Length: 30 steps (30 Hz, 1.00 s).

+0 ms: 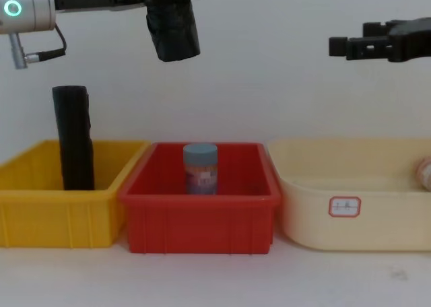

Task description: Pick up the garbage bag with the one hand and transfer it to the other hand.

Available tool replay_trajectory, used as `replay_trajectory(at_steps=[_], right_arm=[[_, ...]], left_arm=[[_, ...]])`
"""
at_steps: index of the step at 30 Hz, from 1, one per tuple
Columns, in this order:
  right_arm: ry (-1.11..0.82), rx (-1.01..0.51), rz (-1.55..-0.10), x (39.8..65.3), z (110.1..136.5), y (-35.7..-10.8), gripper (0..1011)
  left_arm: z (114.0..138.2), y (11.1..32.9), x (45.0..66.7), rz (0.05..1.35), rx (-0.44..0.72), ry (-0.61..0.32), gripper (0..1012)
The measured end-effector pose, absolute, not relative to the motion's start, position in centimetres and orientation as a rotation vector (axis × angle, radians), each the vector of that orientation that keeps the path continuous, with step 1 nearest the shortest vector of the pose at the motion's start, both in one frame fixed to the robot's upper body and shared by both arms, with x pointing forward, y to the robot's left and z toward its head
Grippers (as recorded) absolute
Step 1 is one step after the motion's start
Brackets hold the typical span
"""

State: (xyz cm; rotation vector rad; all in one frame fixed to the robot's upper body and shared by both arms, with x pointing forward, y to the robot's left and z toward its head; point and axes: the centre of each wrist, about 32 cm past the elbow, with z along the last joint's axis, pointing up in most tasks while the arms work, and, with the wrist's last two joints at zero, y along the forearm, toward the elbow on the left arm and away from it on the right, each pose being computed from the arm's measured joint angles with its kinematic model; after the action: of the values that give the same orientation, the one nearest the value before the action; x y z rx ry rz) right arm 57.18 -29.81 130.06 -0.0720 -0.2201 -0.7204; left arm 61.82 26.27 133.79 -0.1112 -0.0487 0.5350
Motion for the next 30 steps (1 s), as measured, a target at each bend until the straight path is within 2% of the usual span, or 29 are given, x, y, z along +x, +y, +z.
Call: replay_trajectory(at_steps=[5,14,30], right_arm=[[-0.221,-0.052,-0.653,57.8,130.1,-29.7,1001],[-0.225,-0.040,-0.622,58.2,130.1,-29.0,1001],[-0.212,-0.009,-0.539,60.4,130.6,-26.1,1001]], left_arm=[[133.7,26.3,61.8,0.531,-0.113,-0.047,421],[133.8,26.1,62.1,0.519,-0.115,-0.053,421],[134.3,25.2,64.5,0.448,-0.104,-0.060,421]])
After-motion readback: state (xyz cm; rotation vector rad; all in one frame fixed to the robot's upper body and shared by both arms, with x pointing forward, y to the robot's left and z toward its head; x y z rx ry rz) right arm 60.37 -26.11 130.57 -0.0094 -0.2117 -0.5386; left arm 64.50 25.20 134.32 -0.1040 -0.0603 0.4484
